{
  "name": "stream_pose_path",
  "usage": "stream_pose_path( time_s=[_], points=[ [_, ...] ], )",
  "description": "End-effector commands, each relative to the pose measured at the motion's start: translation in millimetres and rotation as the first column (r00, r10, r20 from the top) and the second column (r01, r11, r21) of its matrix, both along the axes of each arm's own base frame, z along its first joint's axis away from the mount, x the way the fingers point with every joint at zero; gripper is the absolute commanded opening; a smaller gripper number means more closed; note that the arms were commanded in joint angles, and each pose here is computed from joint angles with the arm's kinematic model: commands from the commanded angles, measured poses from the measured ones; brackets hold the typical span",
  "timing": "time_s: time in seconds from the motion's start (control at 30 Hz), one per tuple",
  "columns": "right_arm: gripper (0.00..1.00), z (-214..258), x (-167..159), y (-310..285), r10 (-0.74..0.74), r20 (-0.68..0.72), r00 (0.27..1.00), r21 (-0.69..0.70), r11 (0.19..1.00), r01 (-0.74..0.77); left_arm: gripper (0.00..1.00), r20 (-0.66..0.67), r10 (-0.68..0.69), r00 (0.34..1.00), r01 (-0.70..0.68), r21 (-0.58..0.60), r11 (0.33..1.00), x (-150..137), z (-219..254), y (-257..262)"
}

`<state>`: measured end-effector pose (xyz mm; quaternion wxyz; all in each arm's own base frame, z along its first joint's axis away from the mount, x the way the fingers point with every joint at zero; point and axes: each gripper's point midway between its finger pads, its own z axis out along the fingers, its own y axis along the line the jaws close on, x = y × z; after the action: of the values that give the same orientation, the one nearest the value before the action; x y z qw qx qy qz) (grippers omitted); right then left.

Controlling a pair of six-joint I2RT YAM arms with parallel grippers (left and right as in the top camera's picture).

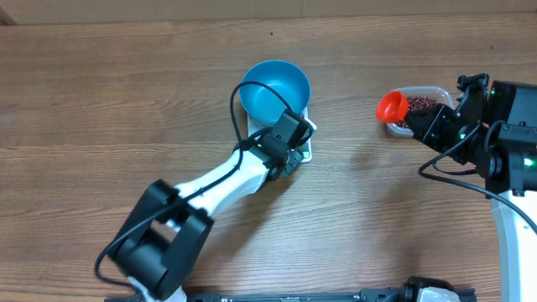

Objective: Scoop item into bowl and weigh 150g on scale

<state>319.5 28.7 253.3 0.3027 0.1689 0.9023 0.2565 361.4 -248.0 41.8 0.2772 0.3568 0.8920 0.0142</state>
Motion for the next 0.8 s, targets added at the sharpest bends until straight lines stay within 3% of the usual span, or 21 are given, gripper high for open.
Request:
stream_pose_path(
  time_s=[0.0,0.3,0.6,0.77],
  points=[
    [0.04,13,3,-2,-0.004,0.039,0.999,-0.014,1.0,0.004,0.04,0.094,-0.008,0.996,0.013,-0.057,0.998,5,53,-2],
    [0.04,13,3,-2,-0.004,0.038,0.999,-0.014,1.0,0.004,0.04,0.102,-0.052,0.993,0.068,-0.167,0.984,-22,109,-2],
    [0.04,12,2,-2,-0.004,0.034,0.999,-0.013,1.0,0.004,0.04,0.111,0.039,0.993,-0.007,-0.272,0.962,-28,139,3],
    [0.04,11,1,-2,-0.004,0.025,1.0,-0.012,1.0,0.004,0.15,0.037,0.132,0.991,-0.113,-0.328,0.938,-32,135,5]
  ],
)
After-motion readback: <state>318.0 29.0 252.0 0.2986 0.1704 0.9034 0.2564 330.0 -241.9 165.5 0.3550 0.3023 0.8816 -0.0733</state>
